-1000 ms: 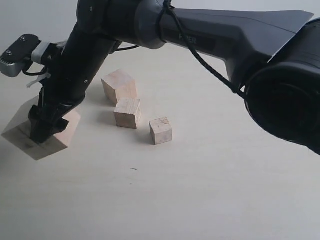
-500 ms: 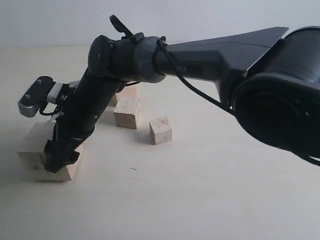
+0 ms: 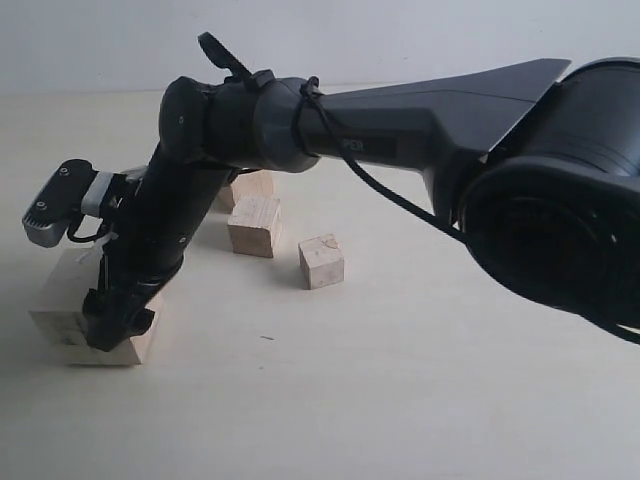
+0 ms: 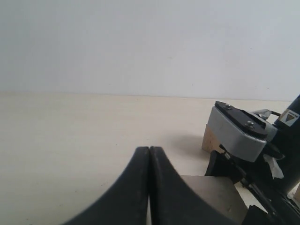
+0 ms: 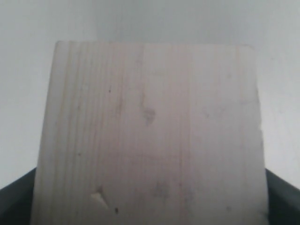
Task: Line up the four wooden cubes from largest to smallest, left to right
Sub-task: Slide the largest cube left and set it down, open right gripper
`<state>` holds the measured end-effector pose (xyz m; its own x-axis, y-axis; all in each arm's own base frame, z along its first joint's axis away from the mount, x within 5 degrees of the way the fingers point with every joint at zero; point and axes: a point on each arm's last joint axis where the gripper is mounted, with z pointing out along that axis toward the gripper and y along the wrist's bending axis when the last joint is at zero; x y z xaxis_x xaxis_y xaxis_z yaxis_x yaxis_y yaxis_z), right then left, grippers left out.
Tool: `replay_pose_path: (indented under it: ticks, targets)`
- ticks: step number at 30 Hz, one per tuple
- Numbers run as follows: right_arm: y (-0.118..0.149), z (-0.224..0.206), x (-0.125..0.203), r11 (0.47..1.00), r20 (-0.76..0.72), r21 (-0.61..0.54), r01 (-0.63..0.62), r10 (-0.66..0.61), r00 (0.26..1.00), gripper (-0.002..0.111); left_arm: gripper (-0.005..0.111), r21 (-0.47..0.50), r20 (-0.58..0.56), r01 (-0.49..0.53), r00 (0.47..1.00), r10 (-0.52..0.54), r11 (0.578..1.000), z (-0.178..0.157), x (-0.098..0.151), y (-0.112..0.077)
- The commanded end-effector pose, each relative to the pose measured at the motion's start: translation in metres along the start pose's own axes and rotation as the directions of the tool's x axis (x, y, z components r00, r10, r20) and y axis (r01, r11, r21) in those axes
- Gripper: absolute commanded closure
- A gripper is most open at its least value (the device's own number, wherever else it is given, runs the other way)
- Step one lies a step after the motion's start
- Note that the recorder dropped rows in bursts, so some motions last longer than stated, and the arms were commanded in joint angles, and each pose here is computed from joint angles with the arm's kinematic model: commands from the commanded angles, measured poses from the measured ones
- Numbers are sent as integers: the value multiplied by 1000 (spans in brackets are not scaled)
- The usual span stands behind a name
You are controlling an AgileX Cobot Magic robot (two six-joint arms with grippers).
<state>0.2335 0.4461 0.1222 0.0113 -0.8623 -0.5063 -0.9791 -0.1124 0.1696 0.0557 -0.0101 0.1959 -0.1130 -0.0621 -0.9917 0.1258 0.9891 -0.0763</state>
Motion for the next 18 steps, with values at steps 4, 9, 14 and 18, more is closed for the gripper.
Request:
replay_pose_path:
  ticks: [4, 9, 14, 18]
  targets:
    - [8, -14, -3, 999, -35, -27, -21, 20, 999, 21, 107, -5, 17, 1, 1000, -1, 1000, -1, -1, 0]
    - [10, -27, -11, 1000, 0, 1, -27, 27, 1000, 7, 107, -5, 17, 1, 1000, -1, 1000, -1, -1, 0]
    - [9, -32, -12, 999, -11, 31, 13, -13, 1000, 3, 107, -5, 17, 1, 1000, -1, 1000, -1, -1, 0]
    - [13, -65, -22, 993, -12, 105, 52, -51, 999, 3, 107, -5, 17, 1, 1000, -1, 1000, -1, -1, 0]
